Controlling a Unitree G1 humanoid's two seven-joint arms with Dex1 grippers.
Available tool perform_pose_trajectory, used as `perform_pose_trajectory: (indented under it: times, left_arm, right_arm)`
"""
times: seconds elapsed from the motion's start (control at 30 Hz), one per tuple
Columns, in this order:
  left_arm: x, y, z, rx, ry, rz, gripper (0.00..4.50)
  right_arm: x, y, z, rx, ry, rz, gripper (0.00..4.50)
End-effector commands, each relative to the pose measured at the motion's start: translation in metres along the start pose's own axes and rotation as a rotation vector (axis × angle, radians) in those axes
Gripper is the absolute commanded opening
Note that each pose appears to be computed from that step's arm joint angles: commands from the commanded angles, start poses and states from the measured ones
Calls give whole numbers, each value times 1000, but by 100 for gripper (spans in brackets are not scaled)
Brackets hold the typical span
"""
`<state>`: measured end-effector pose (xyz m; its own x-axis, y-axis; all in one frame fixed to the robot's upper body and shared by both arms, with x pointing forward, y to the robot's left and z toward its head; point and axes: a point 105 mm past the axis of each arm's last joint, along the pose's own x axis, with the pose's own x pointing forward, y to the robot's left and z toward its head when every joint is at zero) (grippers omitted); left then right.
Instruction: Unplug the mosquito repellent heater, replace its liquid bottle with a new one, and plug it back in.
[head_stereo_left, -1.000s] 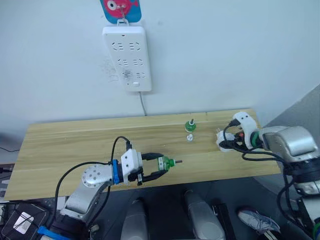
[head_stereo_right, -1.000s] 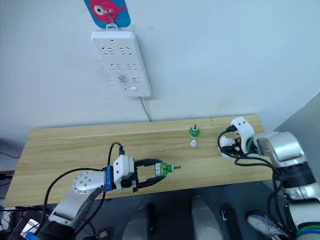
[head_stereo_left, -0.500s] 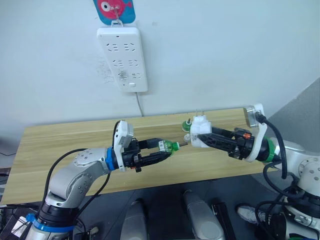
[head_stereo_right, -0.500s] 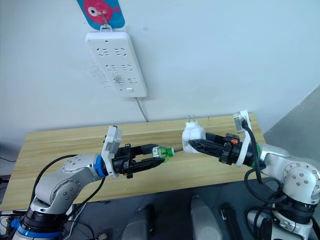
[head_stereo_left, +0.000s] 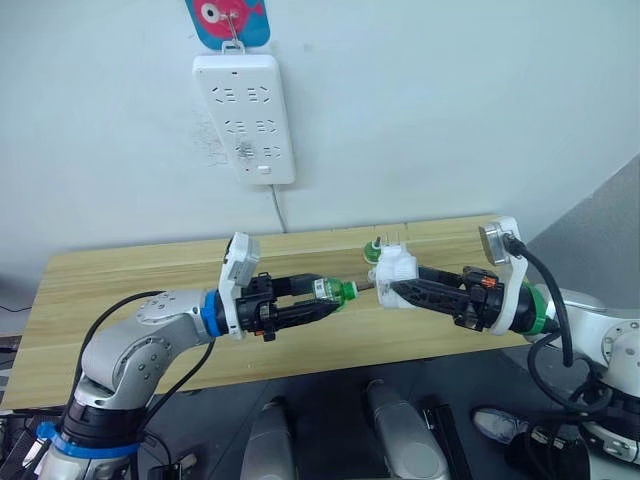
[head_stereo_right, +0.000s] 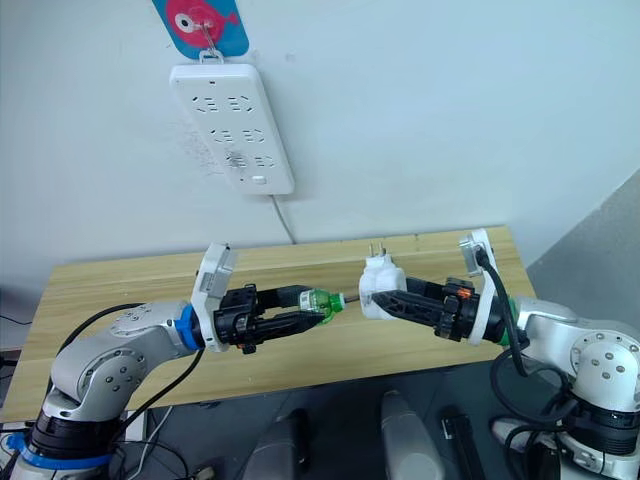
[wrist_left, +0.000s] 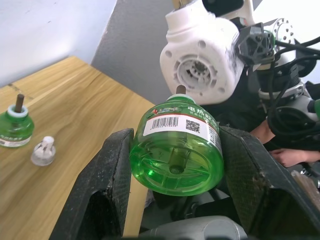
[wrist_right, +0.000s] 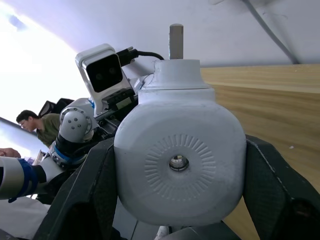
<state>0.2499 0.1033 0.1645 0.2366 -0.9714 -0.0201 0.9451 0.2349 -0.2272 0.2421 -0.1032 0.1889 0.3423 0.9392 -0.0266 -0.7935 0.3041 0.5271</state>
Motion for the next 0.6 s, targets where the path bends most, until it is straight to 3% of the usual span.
perform_pose_trajectory:
  times: [0.03,0.6]
  left_arm:
    - [6,-12,7,24,-17,-59,234]
    - [16,-20,6,19,-12,-109,234]
  right_arm:
    - [1,8,2,-20,-13,36,297]
    - [8,15,-5,-50,40,60,297]
